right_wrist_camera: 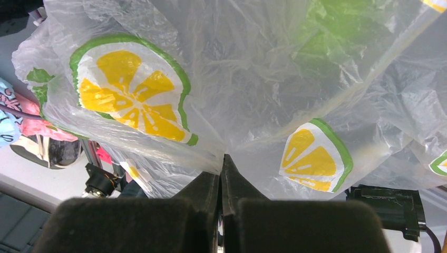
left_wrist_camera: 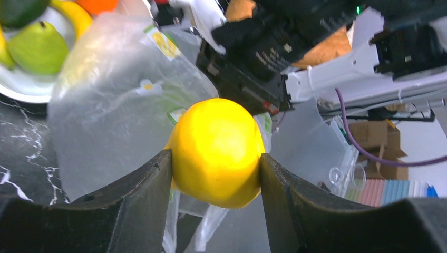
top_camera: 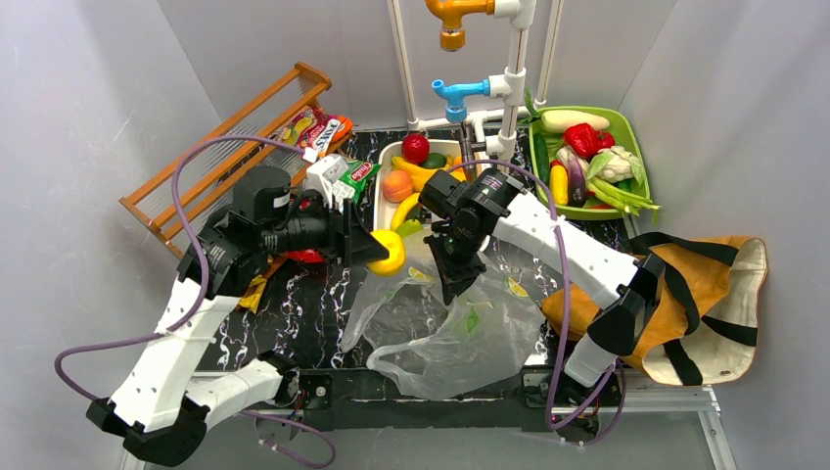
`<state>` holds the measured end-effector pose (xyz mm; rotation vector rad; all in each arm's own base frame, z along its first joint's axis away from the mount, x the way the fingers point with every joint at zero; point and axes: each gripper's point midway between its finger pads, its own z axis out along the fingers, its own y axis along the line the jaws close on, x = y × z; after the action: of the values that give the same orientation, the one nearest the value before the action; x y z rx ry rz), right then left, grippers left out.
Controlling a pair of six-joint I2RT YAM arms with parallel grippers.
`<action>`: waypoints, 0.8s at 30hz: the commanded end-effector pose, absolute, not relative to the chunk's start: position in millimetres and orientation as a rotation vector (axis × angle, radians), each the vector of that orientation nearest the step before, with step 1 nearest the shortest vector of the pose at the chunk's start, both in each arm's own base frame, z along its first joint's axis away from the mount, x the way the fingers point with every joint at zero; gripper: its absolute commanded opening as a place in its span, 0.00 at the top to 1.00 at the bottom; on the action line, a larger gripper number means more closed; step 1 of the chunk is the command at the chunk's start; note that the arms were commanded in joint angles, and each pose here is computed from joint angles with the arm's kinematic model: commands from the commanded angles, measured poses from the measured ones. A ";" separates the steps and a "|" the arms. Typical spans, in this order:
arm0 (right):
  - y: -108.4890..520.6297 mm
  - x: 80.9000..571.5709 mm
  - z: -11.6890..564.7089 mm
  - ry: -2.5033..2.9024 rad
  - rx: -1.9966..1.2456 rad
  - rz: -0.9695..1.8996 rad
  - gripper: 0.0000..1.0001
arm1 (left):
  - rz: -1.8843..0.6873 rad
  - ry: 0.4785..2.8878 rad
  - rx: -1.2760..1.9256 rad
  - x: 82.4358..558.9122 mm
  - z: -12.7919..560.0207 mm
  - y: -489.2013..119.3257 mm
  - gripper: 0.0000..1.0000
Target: Place the mixed food into the grocery bags and tie them
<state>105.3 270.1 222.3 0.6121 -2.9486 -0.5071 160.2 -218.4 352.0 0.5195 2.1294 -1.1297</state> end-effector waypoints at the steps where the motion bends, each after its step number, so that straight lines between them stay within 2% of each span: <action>1: 281.0 110.3 233.7 -2.960 0.591 -0.577 0.99 | -1.266 2.124 0.629 127.0 343.6 -222.6 1.00; 17: 284.9 116.9 237.1 -2.980 0.586 -0.565 0.99 | -1.357 2.257 0.663 107.7 286.6 -233.5 1.00; 24: 283.2 116.6 240.3 -2.985 0.599 -0.566 0.99 | -1.349 2.292 0.668 111.1 276.2 -242.9 0.89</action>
<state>114.2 283.0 229.6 0.5986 -2.9659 -0.5387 110.7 -237.2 272.6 0.6504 2.3163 -1.3344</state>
